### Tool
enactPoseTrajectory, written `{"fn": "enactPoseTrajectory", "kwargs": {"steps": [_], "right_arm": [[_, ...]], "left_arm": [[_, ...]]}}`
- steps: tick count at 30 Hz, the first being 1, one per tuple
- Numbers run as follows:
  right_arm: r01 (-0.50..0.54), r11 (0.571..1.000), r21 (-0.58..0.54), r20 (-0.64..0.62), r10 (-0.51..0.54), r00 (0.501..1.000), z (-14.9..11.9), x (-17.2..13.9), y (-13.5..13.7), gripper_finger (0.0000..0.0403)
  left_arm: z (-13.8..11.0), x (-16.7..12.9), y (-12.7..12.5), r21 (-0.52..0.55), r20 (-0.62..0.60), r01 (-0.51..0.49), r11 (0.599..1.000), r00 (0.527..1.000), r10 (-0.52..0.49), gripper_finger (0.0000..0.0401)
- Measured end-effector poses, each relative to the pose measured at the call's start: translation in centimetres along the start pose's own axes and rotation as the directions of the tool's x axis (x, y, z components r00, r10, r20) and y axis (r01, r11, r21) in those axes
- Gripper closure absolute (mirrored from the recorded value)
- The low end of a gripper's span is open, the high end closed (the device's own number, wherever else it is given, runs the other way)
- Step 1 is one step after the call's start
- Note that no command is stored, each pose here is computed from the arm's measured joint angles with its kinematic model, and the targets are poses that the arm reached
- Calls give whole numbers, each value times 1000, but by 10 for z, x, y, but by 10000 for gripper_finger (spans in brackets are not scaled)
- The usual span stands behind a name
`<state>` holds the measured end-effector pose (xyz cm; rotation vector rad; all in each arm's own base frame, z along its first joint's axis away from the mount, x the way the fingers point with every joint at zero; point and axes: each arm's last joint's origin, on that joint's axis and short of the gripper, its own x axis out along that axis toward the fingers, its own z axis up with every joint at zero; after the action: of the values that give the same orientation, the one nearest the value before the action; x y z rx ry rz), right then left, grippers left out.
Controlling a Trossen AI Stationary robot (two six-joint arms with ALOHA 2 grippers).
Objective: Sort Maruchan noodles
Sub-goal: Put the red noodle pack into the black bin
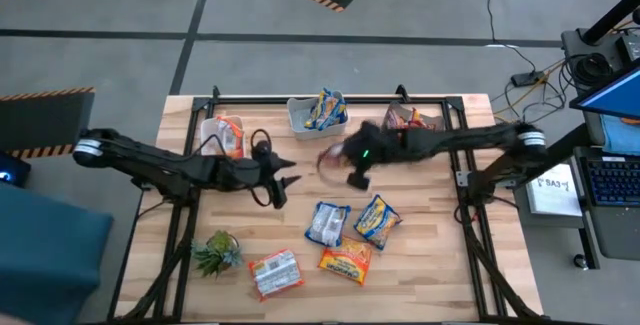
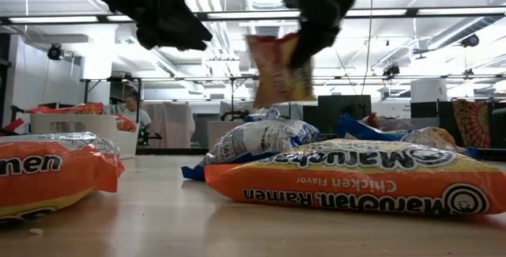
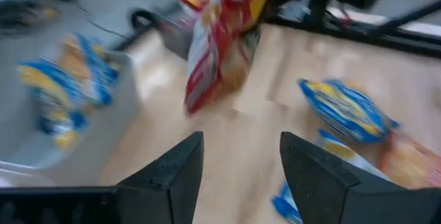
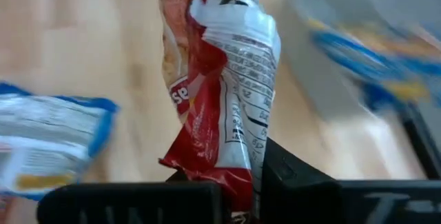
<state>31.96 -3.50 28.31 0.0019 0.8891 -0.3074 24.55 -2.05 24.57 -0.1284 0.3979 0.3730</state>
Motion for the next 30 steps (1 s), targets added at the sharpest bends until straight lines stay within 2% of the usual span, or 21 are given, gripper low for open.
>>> {"fn": "enactPoseTrajectory", "kwargs": {"steps": [3,7,9,14,18,23,30], "right_arm": [[80,980,180,-39,-74,996,-9,-25,-44,381],[172,904,390,-103,-143,984,-35,-47,-96,381],[144,867,477,-107,-105,989,-52,-51,-118,381],[1,757,653,-90,76,993,-96,-42,-156,381],[-3,695,719,-73,80,994,-123,-27,-175,381],[47,651,758,-85,26,996,-140,-19,-188,377],[282,622,730,-246,-145,958,-144,-27,-196,331]], "left_arm": [[3,-3,3,17,39,-81,997,996,80,225],[4,-3,5,28,62,-150,988,987,148,225],[4,-2,5,28,64,-154,988,986,152,225],[2,0,4,35,53,-157,987,986,155,225],[2,1,4,40,52,-158,987,986,156,225],[2,1,4,36,56,-157,987,986,154,225],[2,1,4,31,58,-156,987,986,154,225]]}}
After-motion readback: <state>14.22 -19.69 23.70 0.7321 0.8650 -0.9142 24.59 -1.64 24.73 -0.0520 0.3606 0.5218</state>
